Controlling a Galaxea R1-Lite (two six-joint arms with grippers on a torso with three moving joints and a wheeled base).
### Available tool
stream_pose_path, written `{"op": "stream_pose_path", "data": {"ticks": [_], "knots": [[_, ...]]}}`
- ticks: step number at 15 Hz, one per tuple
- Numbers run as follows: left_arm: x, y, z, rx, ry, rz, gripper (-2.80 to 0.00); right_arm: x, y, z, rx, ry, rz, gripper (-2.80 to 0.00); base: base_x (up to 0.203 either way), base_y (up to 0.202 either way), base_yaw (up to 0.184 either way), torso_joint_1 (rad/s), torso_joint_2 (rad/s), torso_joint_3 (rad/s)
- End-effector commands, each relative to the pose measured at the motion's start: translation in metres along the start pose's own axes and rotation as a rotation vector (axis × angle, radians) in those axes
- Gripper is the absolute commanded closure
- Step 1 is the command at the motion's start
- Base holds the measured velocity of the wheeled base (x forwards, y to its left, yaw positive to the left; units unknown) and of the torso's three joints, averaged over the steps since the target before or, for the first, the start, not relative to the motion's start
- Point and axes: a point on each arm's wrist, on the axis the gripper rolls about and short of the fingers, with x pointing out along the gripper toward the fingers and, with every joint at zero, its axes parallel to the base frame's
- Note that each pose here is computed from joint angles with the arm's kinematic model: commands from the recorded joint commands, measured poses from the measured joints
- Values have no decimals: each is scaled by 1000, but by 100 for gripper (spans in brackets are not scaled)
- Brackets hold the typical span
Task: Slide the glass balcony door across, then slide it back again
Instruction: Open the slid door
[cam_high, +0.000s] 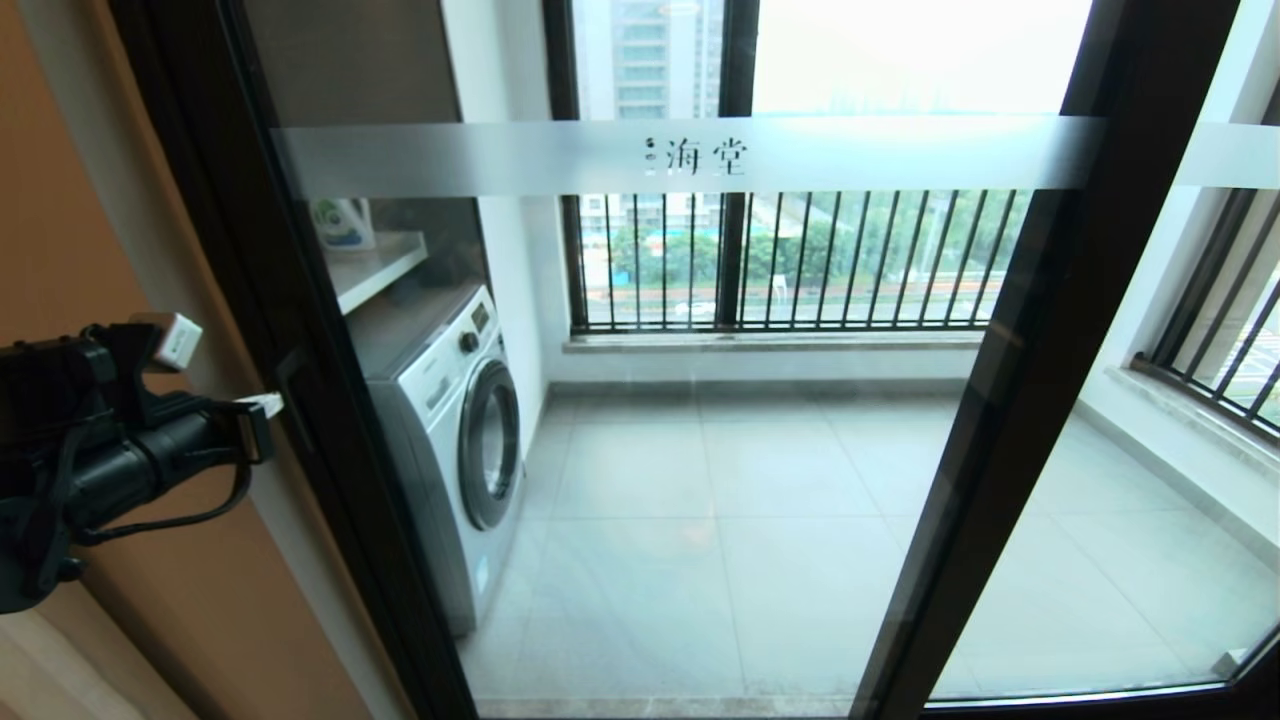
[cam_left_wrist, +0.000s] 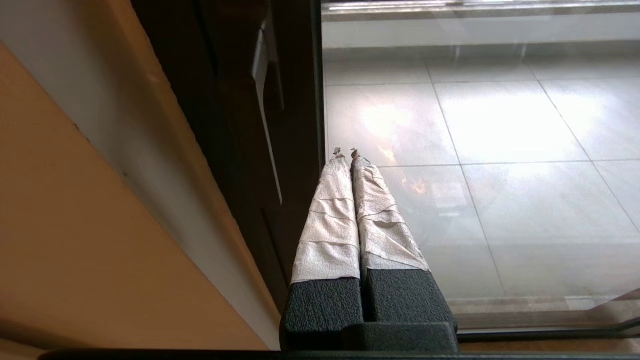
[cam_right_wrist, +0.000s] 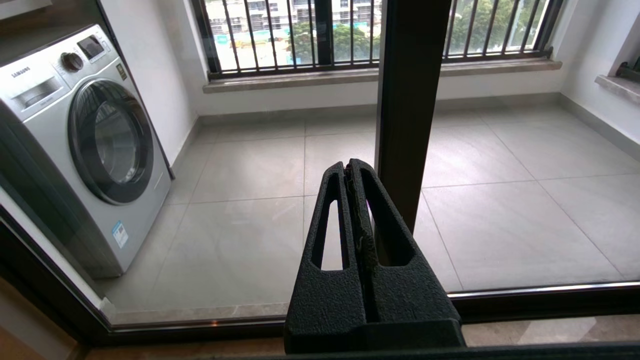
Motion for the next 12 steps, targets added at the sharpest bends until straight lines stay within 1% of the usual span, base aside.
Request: {"op": "stream_pose_path", "data": {"ticks": [1, 3, 5, 6, 9, 10, 12], "knots": [[-3, 3, 9, 11, -36, 9, 0, 1, 0, -3, 0, 12, -1, 0, 0, 0, 0, 0, 0, 0], [6, 11, 4, 5, -20, 31, 0, 1, 0, -3, 0, 11, -1, 0, 0, 0, 0, 0, 0, 0], [19, 26, -3, -4, 1, 63, 0, 1, 0, -3, 0, 11, -1, 0, 0, 0, 0, 0, 0, 0], [25, 34, -6, -9, 3, 80, 0, 1, 0, -3, 0, 13, -1, 0, 0, 0, 0, 0, 0, 0], [43, 49, -9, -12, 2, 106, 0, 1, 0, -3, 1, 11, -1, 0, 0, 0, 0, 0, 0, 0], [46, 53, -9, -6, -3, 115, 0, 1, 0, -3, 0, 12, -1, 0, 0, 0, 0, 0, 0, 0], [50, 55, -11, -4, 1, 116, 0, 1, 0, -3, 0, 11, -1, 0, 0, 0, 0, 0, 0, 0]]}}
